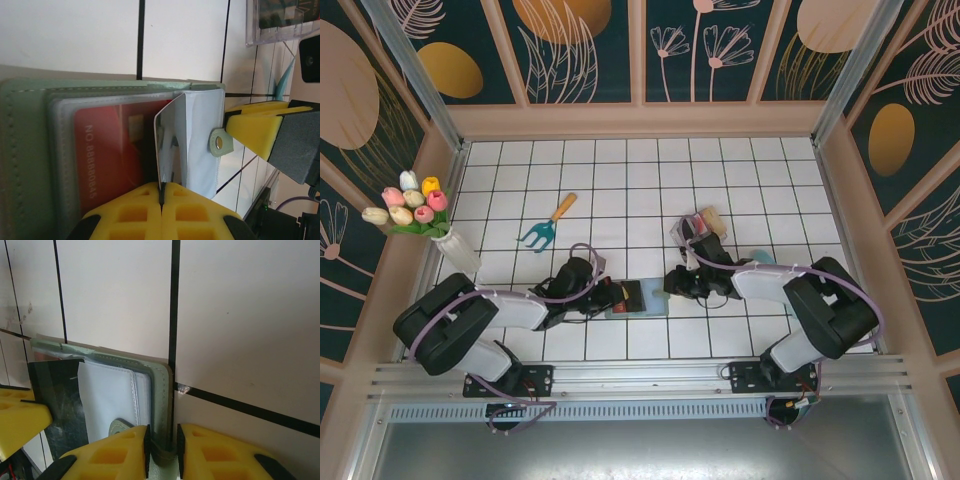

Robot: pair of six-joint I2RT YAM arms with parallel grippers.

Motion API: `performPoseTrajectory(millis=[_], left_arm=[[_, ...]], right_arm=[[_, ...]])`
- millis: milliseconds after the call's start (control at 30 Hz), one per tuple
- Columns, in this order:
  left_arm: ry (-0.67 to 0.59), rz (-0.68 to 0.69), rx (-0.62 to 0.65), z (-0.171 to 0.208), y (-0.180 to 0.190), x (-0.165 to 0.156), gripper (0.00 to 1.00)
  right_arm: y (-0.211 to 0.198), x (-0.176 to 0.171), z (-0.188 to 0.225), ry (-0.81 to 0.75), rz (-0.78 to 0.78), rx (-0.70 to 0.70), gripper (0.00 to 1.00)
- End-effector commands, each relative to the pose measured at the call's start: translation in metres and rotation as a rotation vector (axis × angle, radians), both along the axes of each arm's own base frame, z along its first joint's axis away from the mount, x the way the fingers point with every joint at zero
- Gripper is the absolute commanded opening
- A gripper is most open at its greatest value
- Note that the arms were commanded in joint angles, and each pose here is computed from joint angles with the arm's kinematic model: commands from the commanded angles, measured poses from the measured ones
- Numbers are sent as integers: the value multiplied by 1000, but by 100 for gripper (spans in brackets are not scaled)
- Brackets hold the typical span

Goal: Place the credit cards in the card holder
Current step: Insert the credit card into the card slot.

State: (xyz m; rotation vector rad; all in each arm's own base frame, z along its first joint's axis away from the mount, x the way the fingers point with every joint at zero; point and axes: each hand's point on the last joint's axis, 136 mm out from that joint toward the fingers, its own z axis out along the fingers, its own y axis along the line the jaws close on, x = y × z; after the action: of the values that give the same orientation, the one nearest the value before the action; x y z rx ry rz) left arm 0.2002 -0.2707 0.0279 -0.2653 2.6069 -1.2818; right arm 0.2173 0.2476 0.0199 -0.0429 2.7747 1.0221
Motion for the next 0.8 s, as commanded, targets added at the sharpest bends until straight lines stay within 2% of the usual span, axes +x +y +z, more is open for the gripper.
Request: performPoseTrajectory(millis=[0,267,767], left_arm=[[19,-25,14,-5,-4,-4,3],[15,-81,45,-3,-11,-3,3],[52,-114,6,-5,-31,-1,6]], right_arm=[[2,-8,-8,24,14,-1,23],[2,-5,-8,20,16,-10,21],[5,-5,-5,22,20,6,21]])
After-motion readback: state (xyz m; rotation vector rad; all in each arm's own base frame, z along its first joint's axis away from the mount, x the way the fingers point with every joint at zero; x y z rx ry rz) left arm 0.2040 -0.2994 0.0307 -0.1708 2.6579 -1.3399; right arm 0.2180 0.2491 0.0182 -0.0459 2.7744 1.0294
